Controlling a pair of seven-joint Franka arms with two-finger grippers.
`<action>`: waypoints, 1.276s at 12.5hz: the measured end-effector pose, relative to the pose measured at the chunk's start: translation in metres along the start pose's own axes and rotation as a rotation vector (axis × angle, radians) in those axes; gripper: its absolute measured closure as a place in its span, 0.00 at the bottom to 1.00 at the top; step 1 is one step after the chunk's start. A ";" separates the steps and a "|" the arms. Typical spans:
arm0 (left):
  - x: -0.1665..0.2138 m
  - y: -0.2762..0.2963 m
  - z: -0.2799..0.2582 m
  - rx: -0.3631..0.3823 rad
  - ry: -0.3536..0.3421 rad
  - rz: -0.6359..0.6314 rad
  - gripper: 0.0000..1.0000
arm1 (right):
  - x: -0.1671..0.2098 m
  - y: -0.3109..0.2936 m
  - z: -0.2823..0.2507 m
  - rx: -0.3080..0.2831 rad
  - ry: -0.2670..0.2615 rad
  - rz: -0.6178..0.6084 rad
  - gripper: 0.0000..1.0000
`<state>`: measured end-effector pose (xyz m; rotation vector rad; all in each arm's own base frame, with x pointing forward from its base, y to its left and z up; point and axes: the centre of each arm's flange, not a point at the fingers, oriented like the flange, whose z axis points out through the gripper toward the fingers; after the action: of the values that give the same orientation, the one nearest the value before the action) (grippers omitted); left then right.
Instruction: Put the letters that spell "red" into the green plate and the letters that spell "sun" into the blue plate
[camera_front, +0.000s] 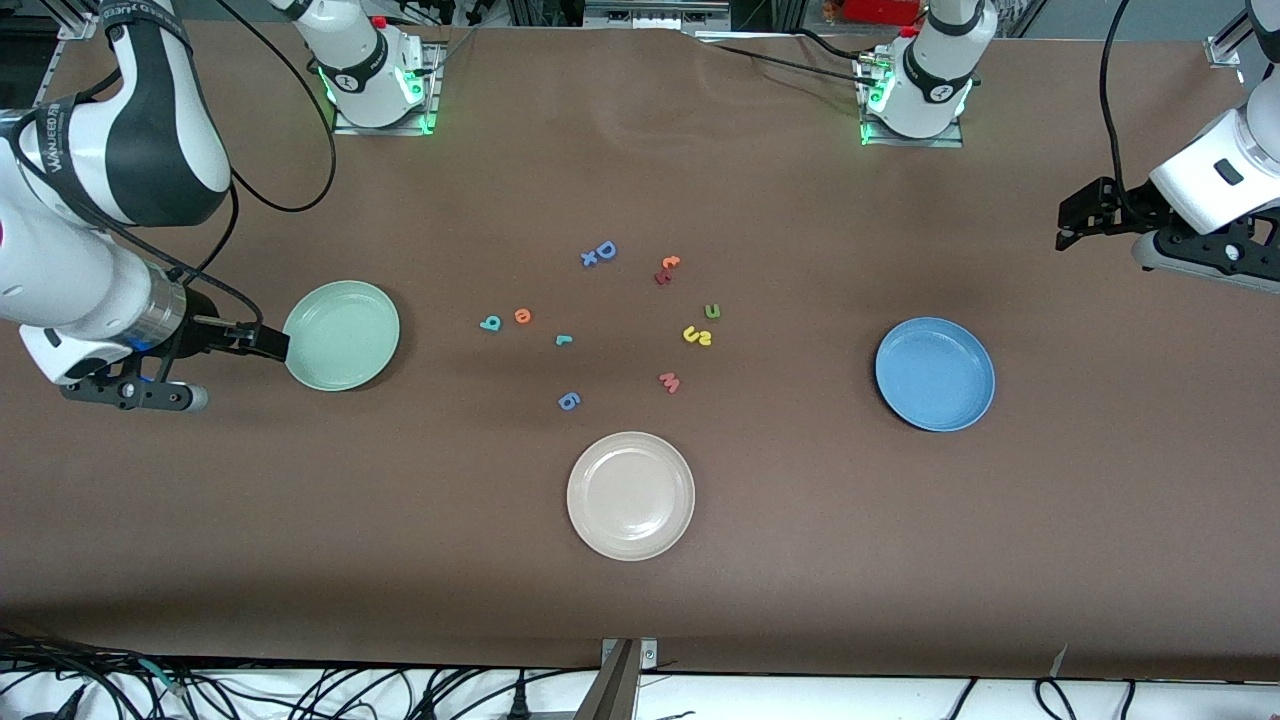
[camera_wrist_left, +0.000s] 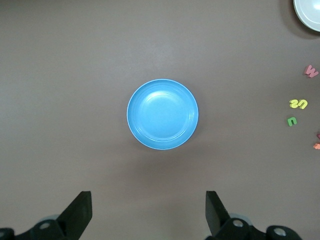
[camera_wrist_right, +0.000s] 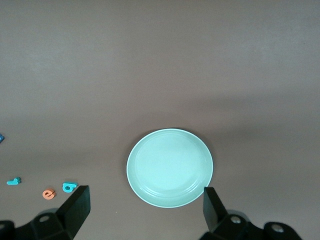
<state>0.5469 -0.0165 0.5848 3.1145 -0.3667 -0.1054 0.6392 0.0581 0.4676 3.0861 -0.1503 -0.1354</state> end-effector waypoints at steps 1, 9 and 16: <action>0.000 0.000 0.000 0.000 -0.001 0.000 0.00 | 0.000 0.000 0.000 0.000 0.000 0.000 0.00; 0.001 0.007 0.005 -0.003 -0.019 0.012 0.00 | 0.000 0.000 0.003 -0.001 -0.007 0.000 0.00; 0.002 0.010 0.012 -0.007 -0.041 0.018 0.00 | 0.000 0.000 0.003 -0.001 -0.007 0.000 0.00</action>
<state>0.5455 -0.0265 0.5732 3.1057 -0.3948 -0.1699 0.6385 0.0581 0.4646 3.0845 -0.1499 -0.1465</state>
